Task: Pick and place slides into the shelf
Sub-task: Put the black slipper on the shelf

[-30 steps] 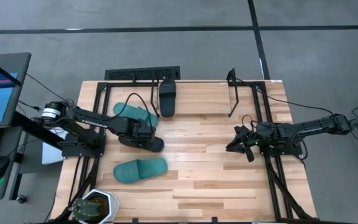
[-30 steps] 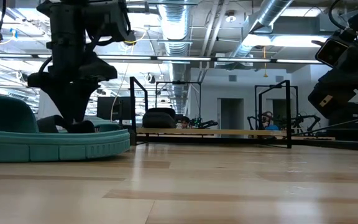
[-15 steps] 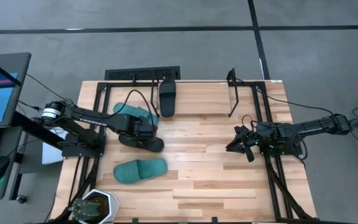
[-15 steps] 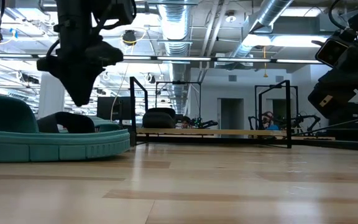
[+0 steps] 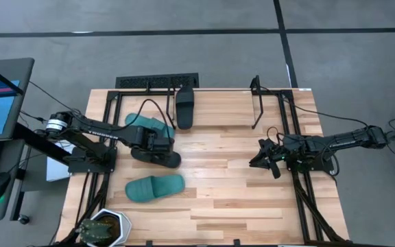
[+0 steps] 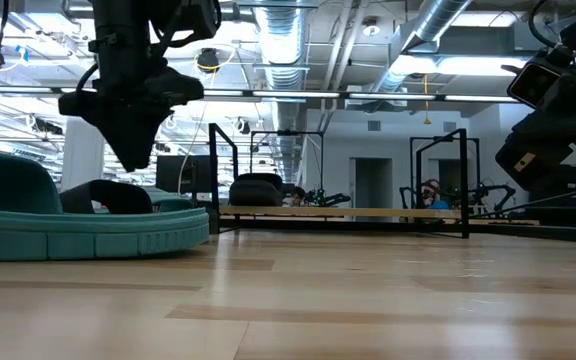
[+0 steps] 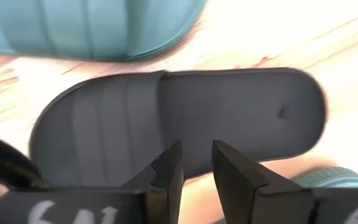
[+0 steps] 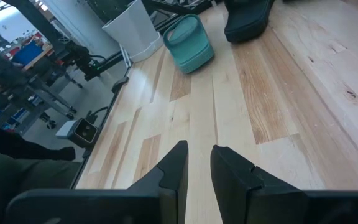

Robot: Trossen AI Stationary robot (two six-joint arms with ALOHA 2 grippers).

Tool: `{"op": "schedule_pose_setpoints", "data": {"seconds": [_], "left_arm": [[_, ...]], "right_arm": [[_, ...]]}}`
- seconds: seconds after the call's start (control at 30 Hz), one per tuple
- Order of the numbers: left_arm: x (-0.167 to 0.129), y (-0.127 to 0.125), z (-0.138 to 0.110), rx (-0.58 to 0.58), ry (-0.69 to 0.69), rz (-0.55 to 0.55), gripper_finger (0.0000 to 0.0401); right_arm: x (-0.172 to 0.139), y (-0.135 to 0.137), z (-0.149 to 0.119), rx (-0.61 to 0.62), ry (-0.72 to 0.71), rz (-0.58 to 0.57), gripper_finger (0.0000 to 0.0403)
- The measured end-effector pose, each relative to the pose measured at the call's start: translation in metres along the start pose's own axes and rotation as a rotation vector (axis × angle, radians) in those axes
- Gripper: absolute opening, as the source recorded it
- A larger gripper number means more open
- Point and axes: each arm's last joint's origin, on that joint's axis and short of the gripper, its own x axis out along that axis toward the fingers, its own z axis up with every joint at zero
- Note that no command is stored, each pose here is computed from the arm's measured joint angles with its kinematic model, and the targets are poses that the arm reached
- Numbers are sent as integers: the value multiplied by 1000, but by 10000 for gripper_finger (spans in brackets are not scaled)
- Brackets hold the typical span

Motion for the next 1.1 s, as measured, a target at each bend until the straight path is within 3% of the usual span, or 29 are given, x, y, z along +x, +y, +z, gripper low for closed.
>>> {"op": "schedule_pose_setpoints", "data": {"seconds": [0.23, 1.1], "left_arm": [[0, -7, 2, -2, -11, -74, 78], [0, -7, 3, 16, -15, -77, 78]], "right_arm": [[0, 0, 0, 0, 0, 0, 59], [0, 0, 0, 0, 0, 0, 59]]}}
